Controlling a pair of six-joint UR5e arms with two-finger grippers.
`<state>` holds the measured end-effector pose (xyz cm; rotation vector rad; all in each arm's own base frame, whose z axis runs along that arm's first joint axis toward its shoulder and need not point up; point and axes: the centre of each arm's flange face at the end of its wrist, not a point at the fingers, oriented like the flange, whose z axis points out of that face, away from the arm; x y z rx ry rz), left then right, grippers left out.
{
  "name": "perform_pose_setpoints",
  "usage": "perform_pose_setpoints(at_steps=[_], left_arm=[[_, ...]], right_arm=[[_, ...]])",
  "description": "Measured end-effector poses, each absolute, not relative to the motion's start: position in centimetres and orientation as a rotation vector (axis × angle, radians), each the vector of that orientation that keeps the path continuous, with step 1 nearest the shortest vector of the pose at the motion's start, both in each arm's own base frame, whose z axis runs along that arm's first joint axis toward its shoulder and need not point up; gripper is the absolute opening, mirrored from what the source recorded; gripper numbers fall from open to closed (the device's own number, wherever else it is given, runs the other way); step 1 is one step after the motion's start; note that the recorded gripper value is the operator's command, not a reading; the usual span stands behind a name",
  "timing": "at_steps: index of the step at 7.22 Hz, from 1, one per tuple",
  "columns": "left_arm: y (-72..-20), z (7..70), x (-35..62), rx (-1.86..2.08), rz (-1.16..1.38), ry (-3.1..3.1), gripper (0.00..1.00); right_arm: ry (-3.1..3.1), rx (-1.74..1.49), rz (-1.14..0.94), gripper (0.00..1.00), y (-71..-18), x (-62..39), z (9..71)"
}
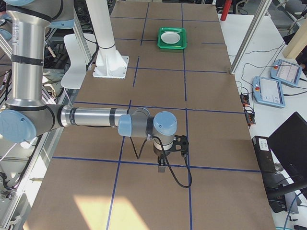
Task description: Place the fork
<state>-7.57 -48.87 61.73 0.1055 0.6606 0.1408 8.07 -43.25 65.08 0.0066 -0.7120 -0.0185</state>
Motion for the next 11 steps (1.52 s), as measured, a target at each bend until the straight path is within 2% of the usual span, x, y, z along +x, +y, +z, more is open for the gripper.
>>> perform_pose_setpoints(at_steps=[3, 11], left_arm=[[-46.4, 63.6, -10.1, 0.078, 0.092, 0.662, 1.00], [-46.7, 63.1, -10.2, 0.090, 0.096, 0.662, 1.00]], right_arm=[[-0.712, 0.007, -0.019, 1.00, -43.3, 8.1, 65.1], [-0.712, 0.007, -0.019, 1.00, -43.3, 8.1, 65.1]])
